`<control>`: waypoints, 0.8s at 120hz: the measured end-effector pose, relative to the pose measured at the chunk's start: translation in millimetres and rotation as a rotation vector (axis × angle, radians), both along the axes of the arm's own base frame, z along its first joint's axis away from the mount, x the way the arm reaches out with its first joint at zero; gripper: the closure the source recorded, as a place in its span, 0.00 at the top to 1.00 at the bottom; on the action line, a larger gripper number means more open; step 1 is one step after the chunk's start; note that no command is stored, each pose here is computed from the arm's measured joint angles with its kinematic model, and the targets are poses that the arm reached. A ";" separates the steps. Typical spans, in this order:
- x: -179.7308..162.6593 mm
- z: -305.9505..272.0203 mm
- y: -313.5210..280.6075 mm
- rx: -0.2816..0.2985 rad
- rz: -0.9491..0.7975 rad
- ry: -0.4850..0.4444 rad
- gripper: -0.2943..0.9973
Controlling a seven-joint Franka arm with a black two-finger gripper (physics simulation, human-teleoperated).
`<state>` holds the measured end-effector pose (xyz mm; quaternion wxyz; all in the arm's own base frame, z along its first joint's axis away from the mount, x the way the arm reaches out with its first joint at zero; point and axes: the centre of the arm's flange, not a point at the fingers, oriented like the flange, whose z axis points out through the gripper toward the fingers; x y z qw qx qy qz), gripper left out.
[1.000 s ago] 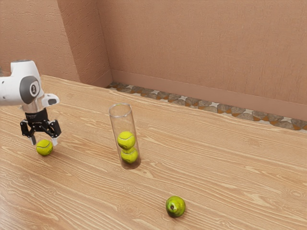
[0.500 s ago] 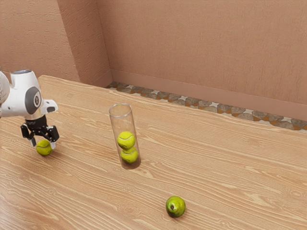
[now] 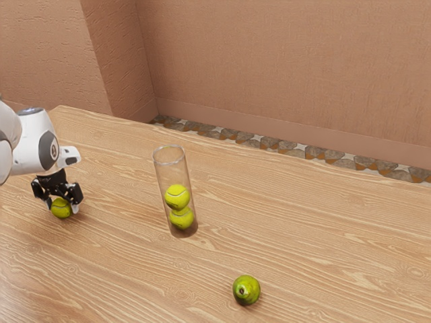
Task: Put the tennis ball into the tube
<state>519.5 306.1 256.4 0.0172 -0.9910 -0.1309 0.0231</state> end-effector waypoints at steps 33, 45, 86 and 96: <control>-1.0 -1.9 -0.4 0.000 -0.023 -0.004 0.59; -1.9 -5.5 -1.2 -0.003 -0.026 0.001 0.58; 55.6 107.2 -63.9 0.033 -0.199 -0.162 0.52; 89.1 160.9 -101.1 0.049 -0.285 -0.189 0.51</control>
